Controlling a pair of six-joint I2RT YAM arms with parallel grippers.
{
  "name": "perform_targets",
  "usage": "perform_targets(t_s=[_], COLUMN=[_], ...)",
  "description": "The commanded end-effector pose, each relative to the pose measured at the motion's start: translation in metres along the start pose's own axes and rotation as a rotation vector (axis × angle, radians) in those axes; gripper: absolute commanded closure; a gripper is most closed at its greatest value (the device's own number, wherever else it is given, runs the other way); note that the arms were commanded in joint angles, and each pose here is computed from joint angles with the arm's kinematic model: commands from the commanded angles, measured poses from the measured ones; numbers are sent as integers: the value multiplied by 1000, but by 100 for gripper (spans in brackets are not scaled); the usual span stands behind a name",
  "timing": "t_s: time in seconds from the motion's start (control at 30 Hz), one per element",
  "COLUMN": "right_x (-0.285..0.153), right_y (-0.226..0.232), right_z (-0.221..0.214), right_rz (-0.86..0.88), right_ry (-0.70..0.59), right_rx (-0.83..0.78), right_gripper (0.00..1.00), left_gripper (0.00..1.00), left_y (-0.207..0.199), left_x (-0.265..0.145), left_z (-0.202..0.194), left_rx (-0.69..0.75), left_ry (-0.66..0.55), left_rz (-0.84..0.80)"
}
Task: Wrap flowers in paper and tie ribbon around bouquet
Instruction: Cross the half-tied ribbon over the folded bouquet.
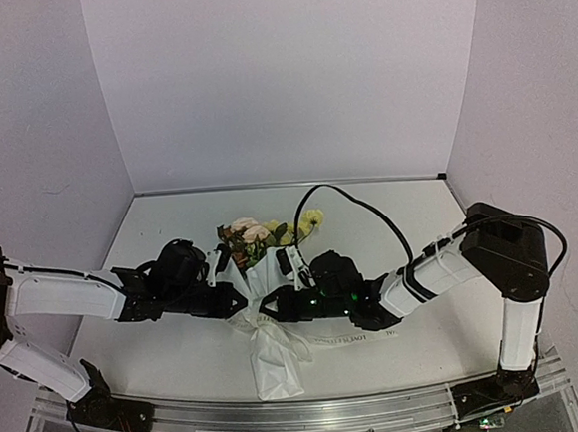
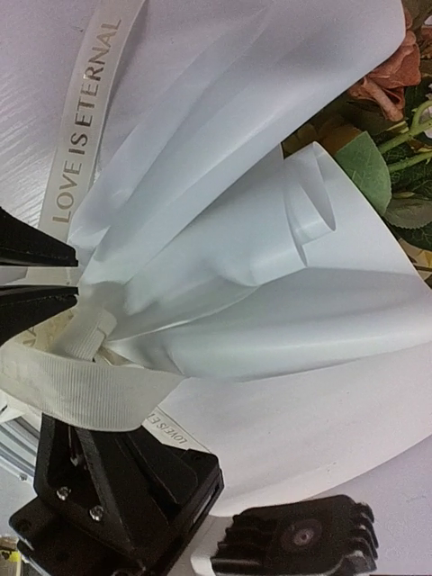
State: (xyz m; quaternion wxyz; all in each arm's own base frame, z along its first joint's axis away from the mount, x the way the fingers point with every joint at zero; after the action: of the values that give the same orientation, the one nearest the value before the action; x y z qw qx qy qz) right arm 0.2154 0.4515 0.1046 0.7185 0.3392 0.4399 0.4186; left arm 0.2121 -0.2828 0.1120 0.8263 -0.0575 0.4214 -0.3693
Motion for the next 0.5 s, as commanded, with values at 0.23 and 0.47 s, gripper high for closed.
perform_targets(t_s=[0.23,0.47], right_x=[11,13], right_y=[10,11], right_z=[1,1], right_rz=[53,59], right_ry=[1,7], right_rx=[1,4], right_gripper=[100,100], left_gripper=[90,86], left_y=[-34,-34], left_x=[3,-1], left_z=[8,10], left_rx=[50,72], left_ry=[-2,-2], left_rz=[-214,-207])
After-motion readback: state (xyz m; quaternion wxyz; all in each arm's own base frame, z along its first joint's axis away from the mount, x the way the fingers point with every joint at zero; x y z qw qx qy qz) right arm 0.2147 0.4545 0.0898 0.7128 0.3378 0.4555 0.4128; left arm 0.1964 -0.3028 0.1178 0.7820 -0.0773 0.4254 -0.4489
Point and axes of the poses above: each gripper's point midway between its finger pads, its own x axis out along the fingers, its own y axis along the line the jaws close on, z = x × y, the point moved 3 cm from there along -x, back along the fingers, and after that the axes turned 11 degrees about x, right-handed, at the moved point
